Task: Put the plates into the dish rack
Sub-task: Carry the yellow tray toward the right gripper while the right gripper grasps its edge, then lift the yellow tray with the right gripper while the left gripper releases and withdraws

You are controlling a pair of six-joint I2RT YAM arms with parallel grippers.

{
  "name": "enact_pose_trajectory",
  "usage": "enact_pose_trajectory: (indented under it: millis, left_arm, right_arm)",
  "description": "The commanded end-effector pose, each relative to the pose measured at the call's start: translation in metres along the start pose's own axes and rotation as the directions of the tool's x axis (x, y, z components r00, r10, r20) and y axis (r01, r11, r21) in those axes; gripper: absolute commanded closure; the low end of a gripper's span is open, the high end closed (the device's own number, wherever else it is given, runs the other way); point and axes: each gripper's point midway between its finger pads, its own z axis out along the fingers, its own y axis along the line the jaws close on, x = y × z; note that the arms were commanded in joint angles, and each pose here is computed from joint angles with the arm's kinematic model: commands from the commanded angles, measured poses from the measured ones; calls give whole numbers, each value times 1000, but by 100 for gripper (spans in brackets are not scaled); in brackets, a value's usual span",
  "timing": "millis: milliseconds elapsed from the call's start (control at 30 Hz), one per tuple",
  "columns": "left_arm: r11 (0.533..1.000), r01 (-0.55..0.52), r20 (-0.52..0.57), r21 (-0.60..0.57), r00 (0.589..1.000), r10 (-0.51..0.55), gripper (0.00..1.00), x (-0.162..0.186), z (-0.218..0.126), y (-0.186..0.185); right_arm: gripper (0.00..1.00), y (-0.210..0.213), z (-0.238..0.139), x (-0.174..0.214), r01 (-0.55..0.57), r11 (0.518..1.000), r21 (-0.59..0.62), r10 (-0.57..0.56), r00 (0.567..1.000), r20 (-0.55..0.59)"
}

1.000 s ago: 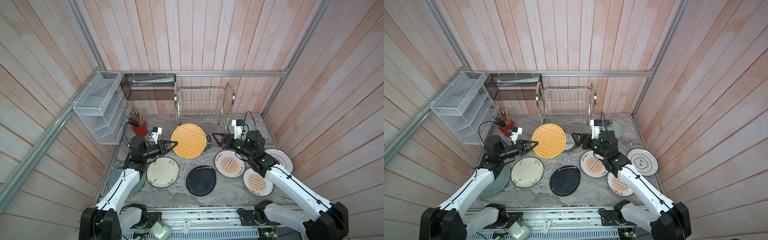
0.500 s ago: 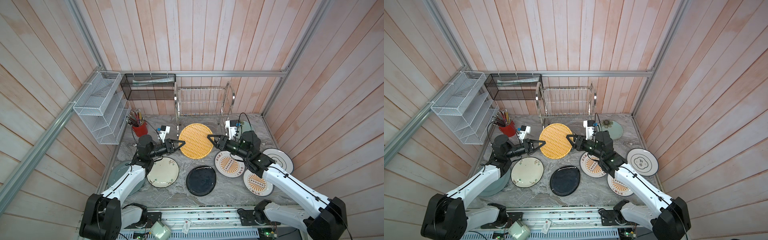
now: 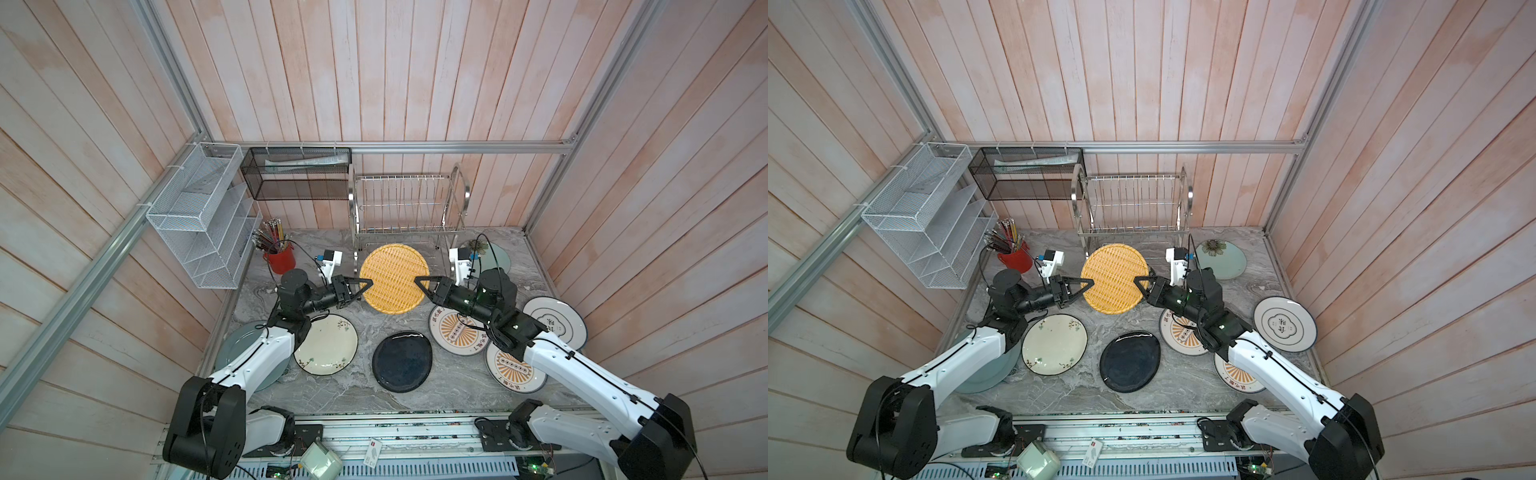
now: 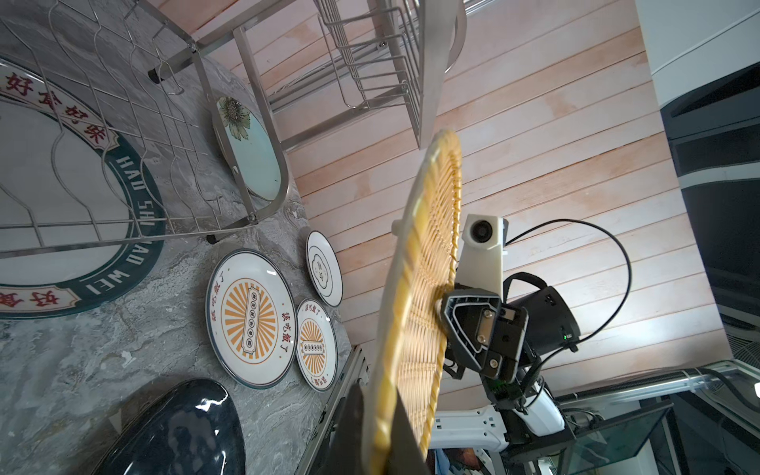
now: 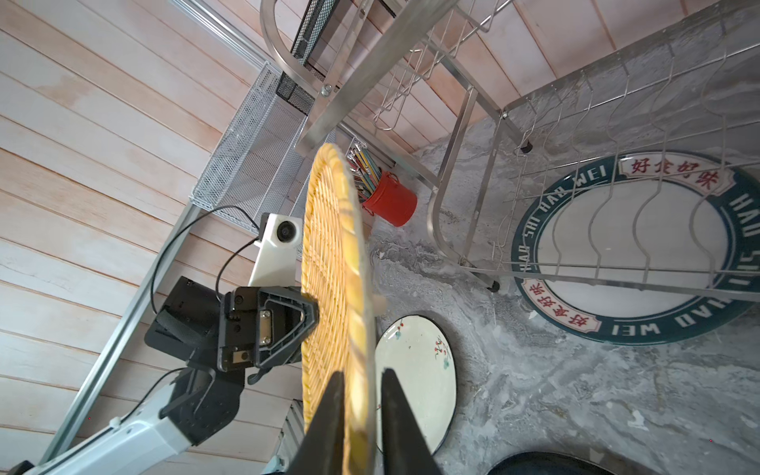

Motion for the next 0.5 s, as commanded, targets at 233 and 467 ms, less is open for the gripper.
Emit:
enact_pose_trajectory:
  millis: [233, 467]
  left_arm:
    - [998, -70, 14, -2, 997, 70, 100, 5, 1, 1]
    - [991, -126, 49, -38, 991, 127, 23, -3, -4, -10]
  right_arm:
    - [100, 7, -12, -9, -51, 998, 34, 46, 990, 137]
    - [100, 37, -24, -40, 49, 993, 107, -74, 965, 251]
